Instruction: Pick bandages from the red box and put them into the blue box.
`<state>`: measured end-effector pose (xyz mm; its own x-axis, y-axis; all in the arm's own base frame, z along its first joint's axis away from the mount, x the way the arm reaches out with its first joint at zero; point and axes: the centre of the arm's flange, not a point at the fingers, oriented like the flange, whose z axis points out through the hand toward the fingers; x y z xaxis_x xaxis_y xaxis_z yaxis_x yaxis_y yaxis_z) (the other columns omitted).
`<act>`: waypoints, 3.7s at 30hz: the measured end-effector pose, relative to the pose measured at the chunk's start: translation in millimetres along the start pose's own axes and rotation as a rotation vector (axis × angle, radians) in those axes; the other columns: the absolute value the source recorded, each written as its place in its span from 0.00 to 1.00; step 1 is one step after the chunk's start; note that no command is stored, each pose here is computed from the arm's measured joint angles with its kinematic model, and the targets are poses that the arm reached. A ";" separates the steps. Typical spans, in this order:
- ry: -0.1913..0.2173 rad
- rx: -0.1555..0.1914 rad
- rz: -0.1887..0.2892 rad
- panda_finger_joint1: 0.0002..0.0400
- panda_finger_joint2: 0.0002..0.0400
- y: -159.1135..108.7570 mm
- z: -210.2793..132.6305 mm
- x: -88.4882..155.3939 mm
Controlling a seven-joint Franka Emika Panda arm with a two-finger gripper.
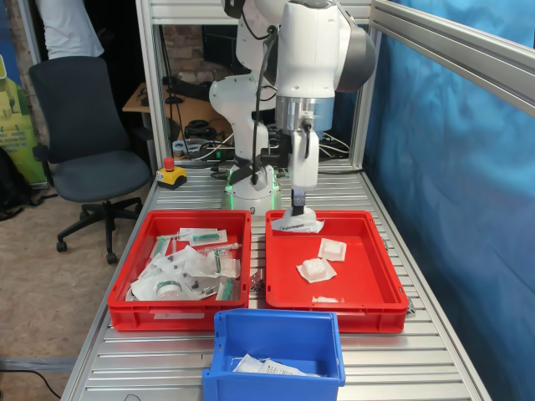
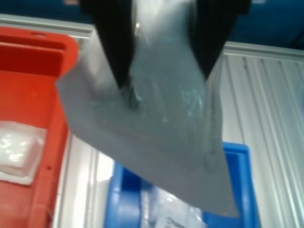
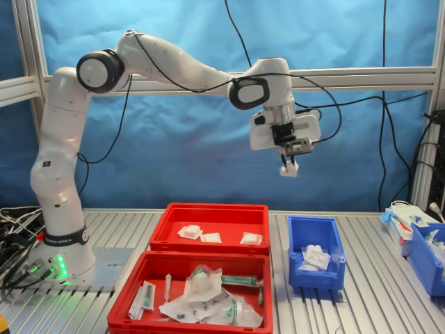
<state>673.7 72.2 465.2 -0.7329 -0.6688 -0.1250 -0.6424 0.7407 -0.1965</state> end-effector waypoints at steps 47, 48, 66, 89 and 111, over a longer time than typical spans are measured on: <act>0.133 0.120 0.083 0.18 0.18 -99.2 103.0 8.5; 0.132 0.121 0.083 0.18 0.18 -99.5 102.5 8.3; 0.117 0.144 0.087 0.18 0.18 -105.6 95.9 8.3; 0.116 0.151 0.090 0.58 0.58 -108.5 93.8 9.6; 0.116 0.151 0.091 0.99 0.99 -108.8 93.7 9.9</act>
<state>757.3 -21.0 394.2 -0.8127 -0.5814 -0.0378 -0.5380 0.7738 -0.3344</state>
